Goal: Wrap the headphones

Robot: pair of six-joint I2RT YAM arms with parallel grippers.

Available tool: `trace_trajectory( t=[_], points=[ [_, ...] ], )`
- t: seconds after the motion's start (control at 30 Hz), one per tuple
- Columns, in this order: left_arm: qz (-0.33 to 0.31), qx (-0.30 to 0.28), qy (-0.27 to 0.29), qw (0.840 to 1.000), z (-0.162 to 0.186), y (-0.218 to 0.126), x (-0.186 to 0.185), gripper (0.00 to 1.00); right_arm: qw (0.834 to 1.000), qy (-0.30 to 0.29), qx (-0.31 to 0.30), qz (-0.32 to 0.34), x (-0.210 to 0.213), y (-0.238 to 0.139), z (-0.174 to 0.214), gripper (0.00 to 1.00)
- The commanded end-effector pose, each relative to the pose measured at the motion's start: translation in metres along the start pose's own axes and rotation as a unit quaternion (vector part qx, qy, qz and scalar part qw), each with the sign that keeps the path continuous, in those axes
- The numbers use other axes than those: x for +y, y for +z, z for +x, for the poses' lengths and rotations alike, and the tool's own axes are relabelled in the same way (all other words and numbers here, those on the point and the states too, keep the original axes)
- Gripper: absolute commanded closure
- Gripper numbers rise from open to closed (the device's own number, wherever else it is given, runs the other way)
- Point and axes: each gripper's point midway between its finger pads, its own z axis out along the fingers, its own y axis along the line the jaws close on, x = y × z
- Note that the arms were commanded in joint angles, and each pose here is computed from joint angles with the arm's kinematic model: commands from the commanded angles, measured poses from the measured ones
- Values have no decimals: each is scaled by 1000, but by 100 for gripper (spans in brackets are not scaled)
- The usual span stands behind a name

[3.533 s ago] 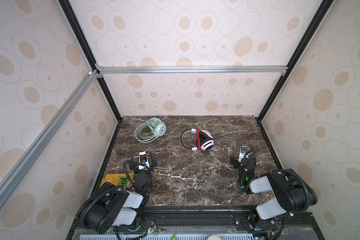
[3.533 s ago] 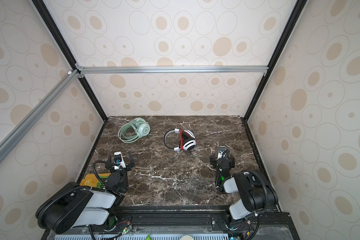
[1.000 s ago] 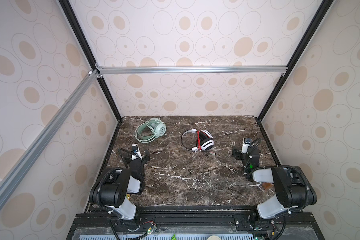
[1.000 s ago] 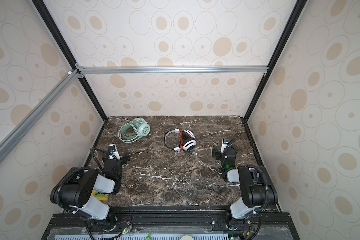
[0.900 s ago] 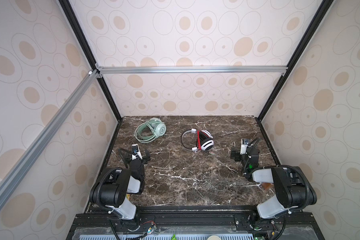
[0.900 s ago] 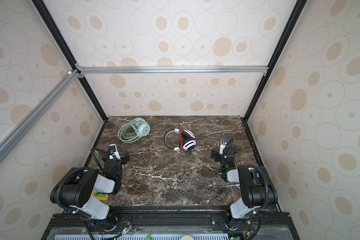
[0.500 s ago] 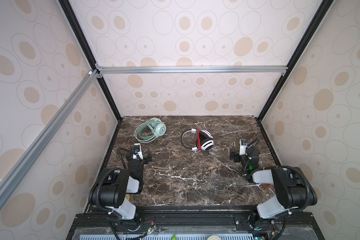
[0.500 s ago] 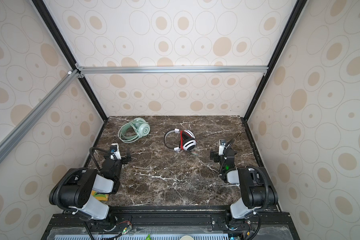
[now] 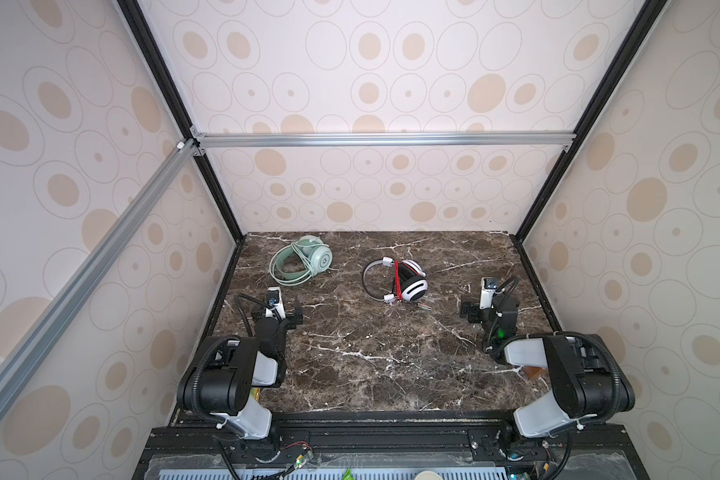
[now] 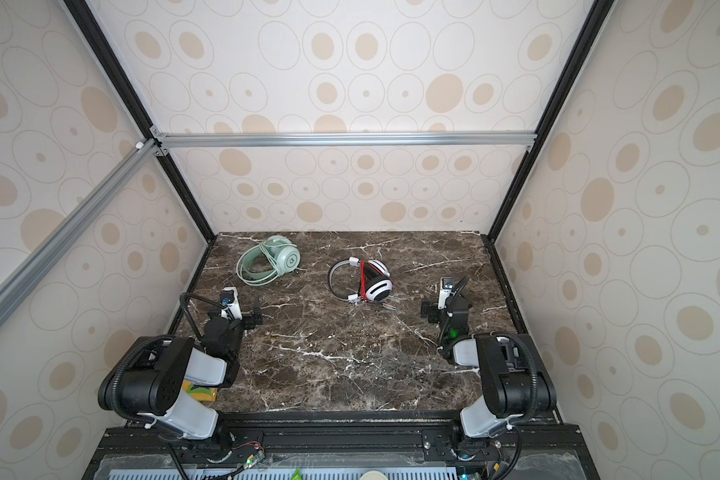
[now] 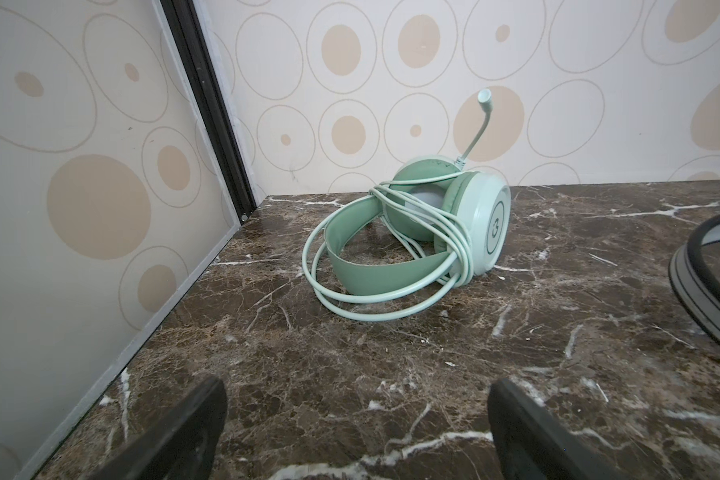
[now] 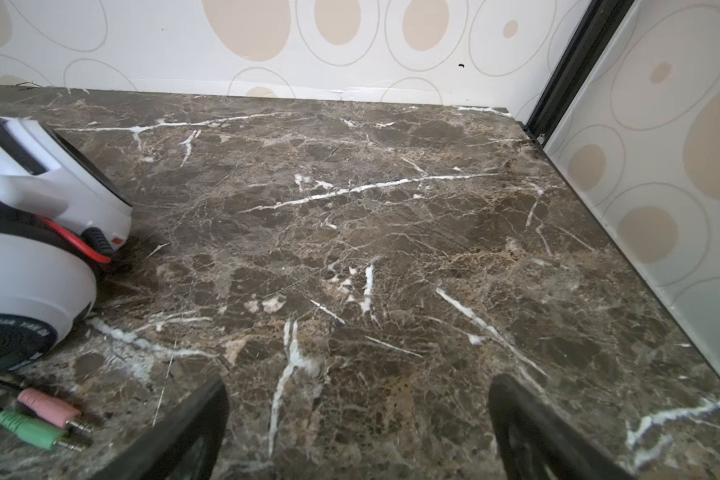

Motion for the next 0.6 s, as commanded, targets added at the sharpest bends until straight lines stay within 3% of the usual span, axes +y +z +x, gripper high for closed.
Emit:
trace_trajectory(
  t=[0.0, 0.57],
  points=[
    [-5, -11, -4, 1000, -8, 4, 2, 2, 1000, 4, 8, 8, -2, -1, 3, 0],
    [-5, -11, -4, 1000, -8, 4, 2, 2, 1000, 4, 8, 7, -2, -1, 2, 0]
  ],
)
